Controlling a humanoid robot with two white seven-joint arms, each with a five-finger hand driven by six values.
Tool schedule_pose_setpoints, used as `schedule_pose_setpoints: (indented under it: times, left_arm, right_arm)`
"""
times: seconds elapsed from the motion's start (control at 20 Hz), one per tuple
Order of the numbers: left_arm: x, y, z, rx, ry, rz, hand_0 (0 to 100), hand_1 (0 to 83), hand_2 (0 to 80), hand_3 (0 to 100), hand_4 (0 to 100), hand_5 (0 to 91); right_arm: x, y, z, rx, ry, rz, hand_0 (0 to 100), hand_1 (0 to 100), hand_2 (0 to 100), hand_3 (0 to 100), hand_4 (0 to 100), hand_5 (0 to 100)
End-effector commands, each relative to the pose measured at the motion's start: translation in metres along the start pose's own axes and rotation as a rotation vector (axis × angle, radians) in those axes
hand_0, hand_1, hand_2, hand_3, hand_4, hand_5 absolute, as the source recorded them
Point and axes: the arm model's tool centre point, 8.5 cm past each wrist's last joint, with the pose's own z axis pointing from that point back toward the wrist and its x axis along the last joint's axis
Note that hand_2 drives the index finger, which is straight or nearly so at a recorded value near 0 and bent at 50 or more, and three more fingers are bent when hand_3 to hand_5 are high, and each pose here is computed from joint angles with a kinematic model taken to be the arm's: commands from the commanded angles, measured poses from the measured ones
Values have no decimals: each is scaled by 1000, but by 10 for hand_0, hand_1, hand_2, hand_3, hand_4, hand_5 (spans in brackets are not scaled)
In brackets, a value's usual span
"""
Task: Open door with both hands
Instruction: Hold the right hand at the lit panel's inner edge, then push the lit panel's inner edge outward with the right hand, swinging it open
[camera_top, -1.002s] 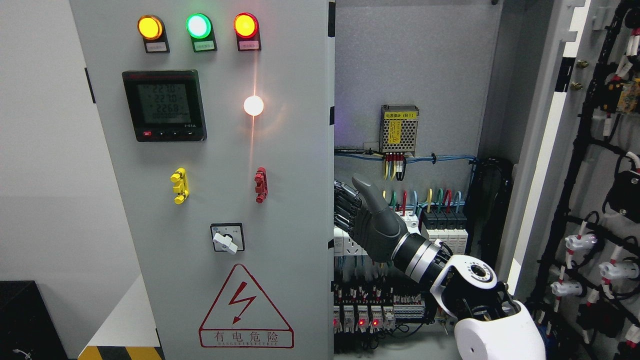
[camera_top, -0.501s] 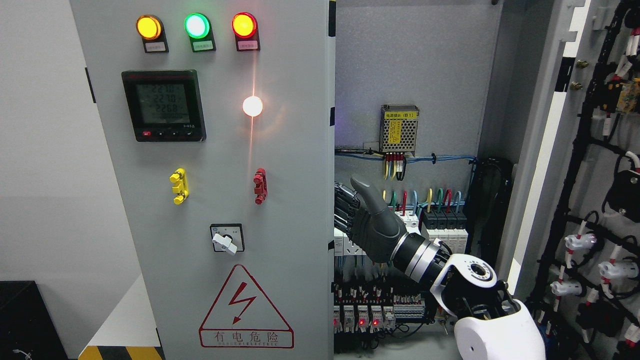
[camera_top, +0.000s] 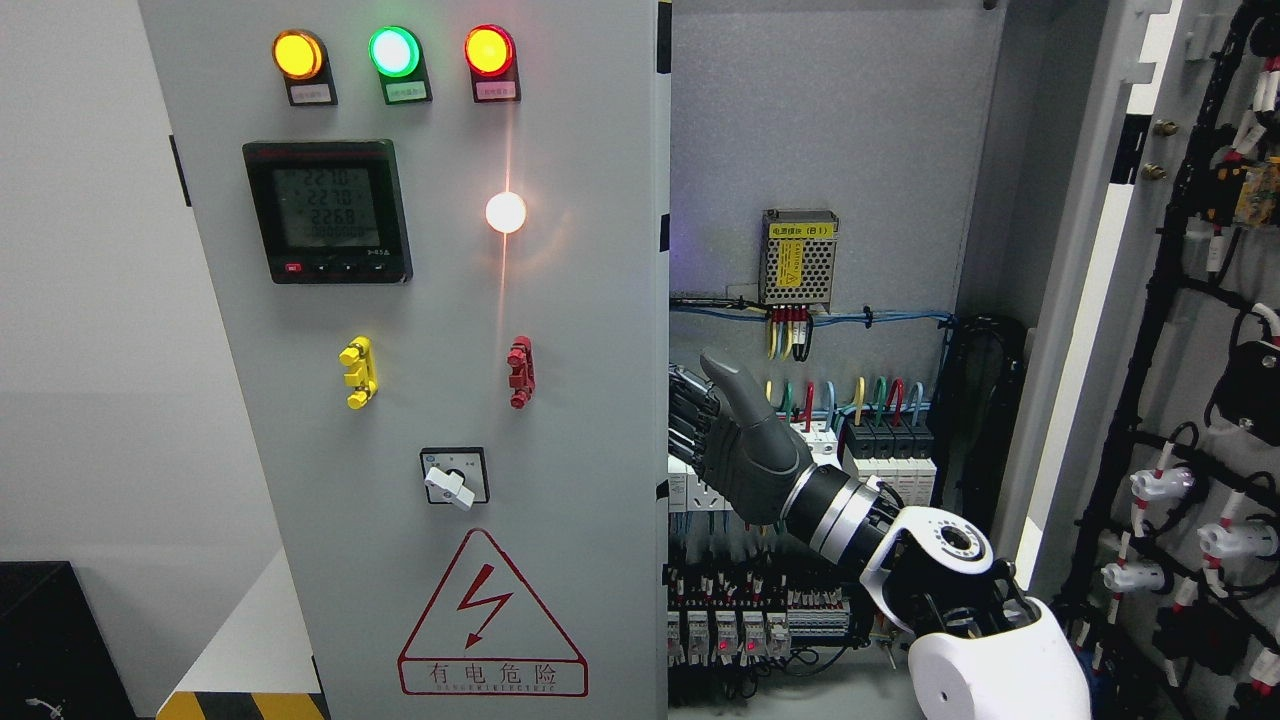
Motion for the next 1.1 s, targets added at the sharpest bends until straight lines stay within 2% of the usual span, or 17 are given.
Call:
schedule_pose_setpoints:
  times: [0.0,1.05]
  left_arm:
    - [-4,0,0,0,13,-5,0,0,0,0,0,0]
    - [-4,0,0,0,13,-5,0,0,0,0,0,0]
  right_arm:
    - [0,1,0,16,2,1,192,0,0,0,0,0]
    - [3,0,-1,18,-2,5,192,0,0,0,0,0]
